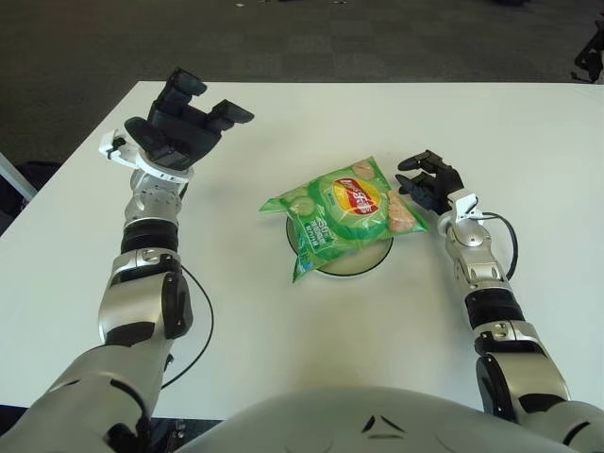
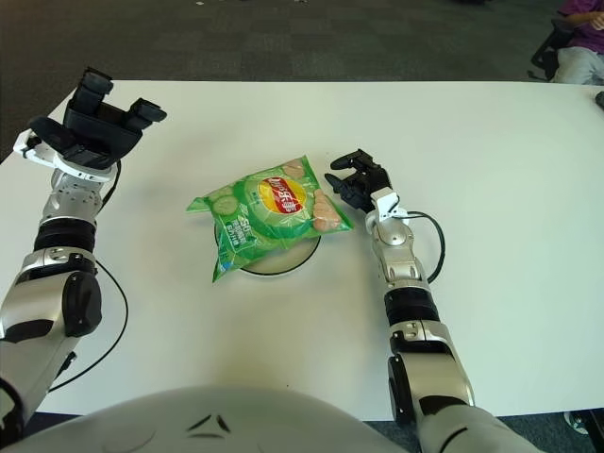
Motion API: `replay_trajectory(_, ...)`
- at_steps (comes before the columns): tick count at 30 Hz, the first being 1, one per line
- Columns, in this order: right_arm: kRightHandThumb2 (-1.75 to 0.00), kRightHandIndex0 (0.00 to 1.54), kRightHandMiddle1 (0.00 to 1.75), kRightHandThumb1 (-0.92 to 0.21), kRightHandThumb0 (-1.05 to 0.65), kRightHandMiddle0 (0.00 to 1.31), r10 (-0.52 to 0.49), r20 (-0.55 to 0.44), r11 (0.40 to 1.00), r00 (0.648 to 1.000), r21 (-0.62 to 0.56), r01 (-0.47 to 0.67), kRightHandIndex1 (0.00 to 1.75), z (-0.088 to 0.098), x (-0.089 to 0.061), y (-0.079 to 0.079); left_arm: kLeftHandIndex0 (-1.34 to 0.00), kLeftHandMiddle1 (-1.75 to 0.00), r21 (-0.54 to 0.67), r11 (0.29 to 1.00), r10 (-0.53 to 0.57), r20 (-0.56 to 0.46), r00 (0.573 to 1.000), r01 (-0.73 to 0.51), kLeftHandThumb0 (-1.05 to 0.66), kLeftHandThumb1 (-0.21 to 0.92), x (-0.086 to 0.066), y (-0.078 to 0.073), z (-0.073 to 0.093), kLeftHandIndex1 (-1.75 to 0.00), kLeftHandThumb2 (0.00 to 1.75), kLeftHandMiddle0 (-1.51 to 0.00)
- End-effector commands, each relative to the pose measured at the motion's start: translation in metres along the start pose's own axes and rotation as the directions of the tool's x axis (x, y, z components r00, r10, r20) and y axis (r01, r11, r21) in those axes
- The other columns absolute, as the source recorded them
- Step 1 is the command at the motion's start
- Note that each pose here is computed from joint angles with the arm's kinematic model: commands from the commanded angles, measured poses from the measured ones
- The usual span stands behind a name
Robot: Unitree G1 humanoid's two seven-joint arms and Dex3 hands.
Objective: Put the snack into the plate.
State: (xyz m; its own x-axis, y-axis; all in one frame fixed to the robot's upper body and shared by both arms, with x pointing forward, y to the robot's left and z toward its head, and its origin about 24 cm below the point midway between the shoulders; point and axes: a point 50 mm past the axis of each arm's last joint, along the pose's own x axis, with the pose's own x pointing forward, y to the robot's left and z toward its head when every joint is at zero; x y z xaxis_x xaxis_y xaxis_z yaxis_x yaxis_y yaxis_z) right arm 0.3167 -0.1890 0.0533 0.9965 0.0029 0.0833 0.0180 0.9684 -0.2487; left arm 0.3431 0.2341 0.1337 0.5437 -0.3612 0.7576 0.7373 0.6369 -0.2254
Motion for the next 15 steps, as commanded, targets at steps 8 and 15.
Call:
replay_trajectory(8, -0.16, 0.69, 1.24, -0.92, -0.01, 0.45, -0.001, -0.061, 1.0, 0.998, -0.015, 0.0, 1.28, -0.011, -0.003, -0.001, -0.46, -1.74, 0.276, 0.894, 0.401, -0.143, 0.905, -0.353, -0.36, 0.92, 0.002, 0.004, -0.018, -1.49, 0.28, -0.69)
replay_trajectory(15, -0.16, 0.69, 1.24, -0.92, -0.01, 0.46, -0.011, -0.055, 1.0, 0.998, -0.004, 0.011, 1.28, -0.011, -0.004, -0.001, -0.37, -1.75, 0.574, 0.713, 0.536, -0.078, 0.84, -0.402, -0.35, 0.92, -0.003, -0.016, -0.046, -1.57, 0.35, -0.68)
